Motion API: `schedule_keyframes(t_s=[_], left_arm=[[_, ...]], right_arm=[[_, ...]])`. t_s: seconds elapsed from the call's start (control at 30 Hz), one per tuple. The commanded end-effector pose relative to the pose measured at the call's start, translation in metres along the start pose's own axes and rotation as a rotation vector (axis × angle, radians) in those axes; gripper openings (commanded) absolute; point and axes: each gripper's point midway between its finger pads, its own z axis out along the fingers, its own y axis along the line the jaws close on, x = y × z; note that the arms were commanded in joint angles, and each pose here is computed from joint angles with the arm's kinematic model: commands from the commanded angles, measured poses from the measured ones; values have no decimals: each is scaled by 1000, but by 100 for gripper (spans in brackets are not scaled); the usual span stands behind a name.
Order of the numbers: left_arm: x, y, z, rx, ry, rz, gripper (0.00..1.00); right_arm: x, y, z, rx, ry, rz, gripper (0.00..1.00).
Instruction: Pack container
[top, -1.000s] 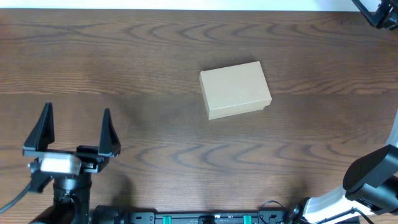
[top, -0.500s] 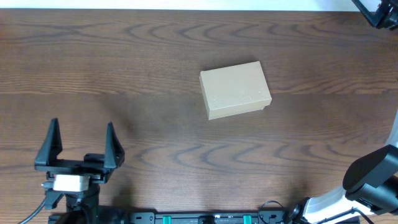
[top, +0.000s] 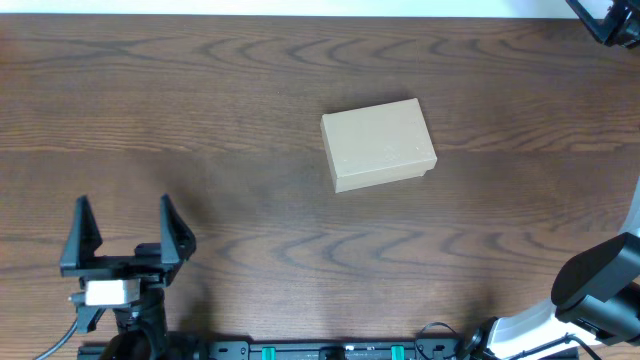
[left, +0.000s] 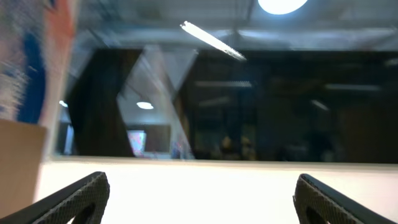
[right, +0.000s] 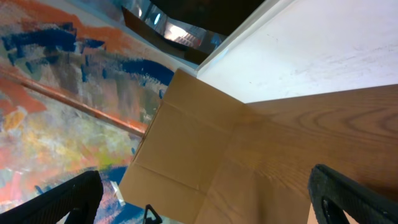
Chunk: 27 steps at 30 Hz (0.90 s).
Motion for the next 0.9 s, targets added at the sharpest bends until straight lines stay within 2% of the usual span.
schedule_keyframes(t_s=[0.0,0.33,0.57,0.87], left_arm=[[10,13,-6,-60,-16,16,95],[23,27,-9,-119,5,63,95],[18,38,-20,-178,-90,68,95],[53,40,-19,-182,54,76,95]], right_arm=[[2,10,-2,4,8,-42,99],[2,10,-2,4,8,-42,99],[2,10,-2,4,8,-42,99],[2,10,-2,4,8,-42,99]])
